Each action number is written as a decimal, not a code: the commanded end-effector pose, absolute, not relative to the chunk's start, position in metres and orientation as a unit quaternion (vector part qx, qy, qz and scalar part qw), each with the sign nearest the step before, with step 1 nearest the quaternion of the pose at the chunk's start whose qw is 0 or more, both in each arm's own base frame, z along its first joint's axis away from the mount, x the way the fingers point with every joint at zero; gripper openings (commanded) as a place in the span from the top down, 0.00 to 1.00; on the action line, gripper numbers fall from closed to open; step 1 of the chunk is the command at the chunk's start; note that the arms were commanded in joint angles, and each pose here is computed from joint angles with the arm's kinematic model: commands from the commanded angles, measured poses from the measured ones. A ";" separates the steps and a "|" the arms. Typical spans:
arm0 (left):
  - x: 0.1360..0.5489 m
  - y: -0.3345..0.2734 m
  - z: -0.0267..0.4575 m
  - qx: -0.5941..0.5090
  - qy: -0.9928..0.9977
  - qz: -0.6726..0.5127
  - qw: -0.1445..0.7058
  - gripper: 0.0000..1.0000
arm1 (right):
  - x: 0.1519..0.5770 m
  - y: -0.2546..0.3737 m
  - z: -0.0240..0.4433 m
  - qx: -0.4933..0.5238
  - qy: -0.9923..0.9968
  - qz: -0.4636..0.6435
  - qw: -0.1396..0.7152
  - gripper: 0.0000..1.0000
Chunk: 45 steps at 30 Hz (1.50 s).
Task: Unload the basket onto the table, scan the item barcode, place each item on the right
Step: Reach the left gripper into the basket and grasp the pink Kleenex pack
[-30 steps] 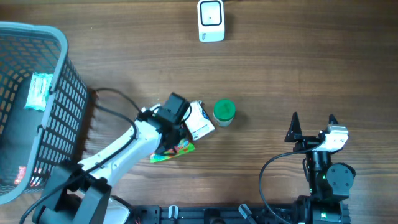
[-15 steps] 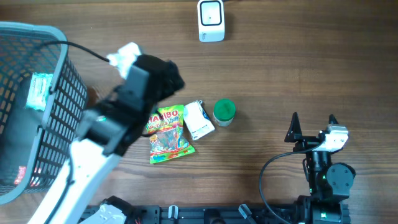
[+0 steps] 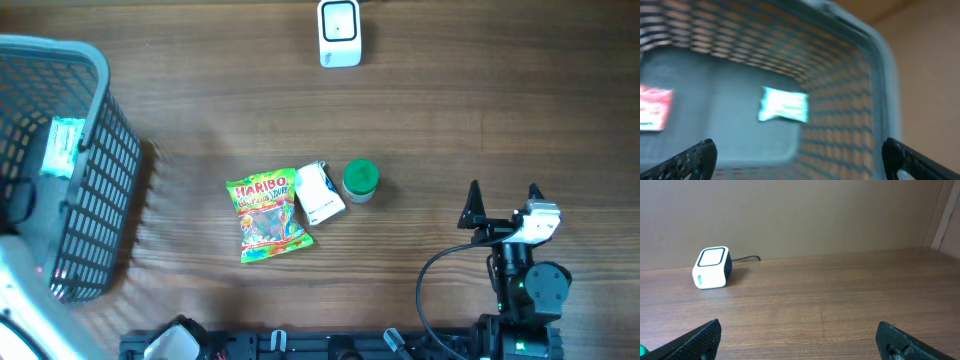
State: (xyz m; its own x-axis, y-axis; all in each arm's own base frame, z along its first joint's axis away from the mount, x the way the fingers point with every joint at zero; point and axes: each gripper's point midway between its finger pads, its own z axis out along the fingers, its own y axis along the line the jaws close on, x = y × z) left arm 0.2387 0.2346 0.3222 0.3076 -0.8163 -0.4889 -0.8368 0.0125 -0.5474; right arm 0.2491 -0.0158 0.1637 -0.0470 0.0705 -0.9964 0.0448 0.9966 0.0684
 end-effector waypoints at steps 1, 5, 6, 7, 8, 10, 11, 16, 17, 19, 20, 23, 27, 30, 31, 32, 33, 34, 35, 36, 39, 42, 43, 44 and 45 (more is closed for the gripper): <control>0.219 0.261 0.274 -0.787 0.536 -0.011 0.306 0.00 | 0.249 -0.014 0.165 0.031 0.721 0.009 0.692 0.00; 0.234 0.271 0.225 -0.825 0.514 -0.069 0.223 0.00 | 0.249 -0.014 0.165 0.031 0.721 0.009 0.692 0.00; 0.235 0.274 0.215 -0.829 0.515 -0.064 0.209 0.05 | 0.249 -0.014 0.165 0.031 0.721 0.009 0.692 0.00; 0.235 0.278 0.205 -0.835 0.511 -0.058 0.196 0.19 | 0.249 -0.014 0.165 0.031 0.721 0.009 0.692 0.00; 0.232 0.281 0.193 -0.862 0.473 -0.053 0.175 0.18 | 0.249 -0.014 0.165 0.031 0.721 0.009 0.692 0.00; 0.219 0.282 0.176 -0.906 0.396 -0.030 0.145 0.08 | 0.249 -0.014 0.165 0.031 0.721 0.009 0.692 0.00; 0.210 0.281 0.167 -0.929 0.347 -0.012 0.131 0.02 | 0.249 -0.014 0.165 0.031 0.721 0.009 0.692 0.00; 0.171 0.276 0.135 -0.969 0.210 0.068 0.108 0.00 | 0.249 -0.014 0.165 0.031 0.721 0.009 0.692 0.00; 0.162 0.276 0.130 -0.973 0.183 0.090 0.109 0.00 | 0.249 -0.014 0.165 0.031 0.721 0.009 0.692 0.00; 0.155 0.282 0.120 -0.971 0.172 0.113 0.123 0.00 | 0.249 -0.014 0.165 0.031 0.721 0.009 0.692 0.00; 0.156 0.286 0.115 -0.970 0.172 0.117 0.126 0.00 | 0.249 -0.014 0.165 0.031 0.721 0.009 0.692 0.00; 0.160 0.293 0.099 -0.968 0.183 0.127 0.117 0.00 | 0.249 -0.014 0.165 0.031 0.721 0.009 0.692 0.00; 0.166 0.300 0.063 -0.958 0.233 0.145 0.083 0.00 | 0.249 -0.014 0.165 0.031 0.721 0.009 0.692 0.00; 0.165 0.299 0.043 -0.953 0.255 0.156 0.057 0.00 | 0.249 -0.014 0.165 0.031 0.721 0.009 0.692 0.00; 0.165 0.298 0.041 -0.953 0.254 0.156 0.054 0.00 | 0.249 -0.014 0.165 0.031 0.721 0.009 0.692 0.00; 0.166 0.299 0.041 -0.953 0.253 0.155 0.057 0.00 | 0.249 -0.014 0.165 0.031 0.721 0.009 0.692 0.00; 0.166 0.300 0.041 -0.953 0.253 0.154 0.057 0.00 | 0.249 -0.014 0.165 0.031 0.721 0.009 0.692 0.00; 0.166 0.298 0.040 -0.954 0.254 0.153 0.053 0.00 | 0.249 -0.014 0.165 0.031 0.721 0.009 0.692 0.00; 0.166 0.295 0.039 -0.954 0.255 0.151 0.048 0.00 | 0.249 -0.014 0.165 0.031 0.721 0.009 0.692 0.00; 0.167 0.293 0.038 -0.955 0.255 0.144 0.042 0.00 | 0.249 -0.014 0.165 0.031 0.721 0.008 0.692 0.00; 0.170 0.289 0.038 -0.957 0.256 0.133 0.033 0.00 | 0.249 -0.014 0.165 0.031 0.721 0.009 0.692 0.00; 0.177 0.298 0.047 -0.948 0.288 0.127 0.046 0.00 | 0.249 -0.014 0.165 0.031 0.721 0.009 0.692 0.00; 0.182 0.304 0.053 -0.945 0.298 0.124 0.055 0.00 | 0.249 -0.014 0.165 0.031 0.721 0.009 0.692 0.00; 0.187 0.310 0.060 -0.942 0.306 0.119 0.066 0.00 | 0.249 -0.014 0.165 0.031 0.721 0.008 0.692 0.00; 0.192 0.316 0.067 -0.939 0.316 0.116 0.075 0.00 | 0.249 -0.014 0.165 0.031 0.721 0.009 0.692 0.00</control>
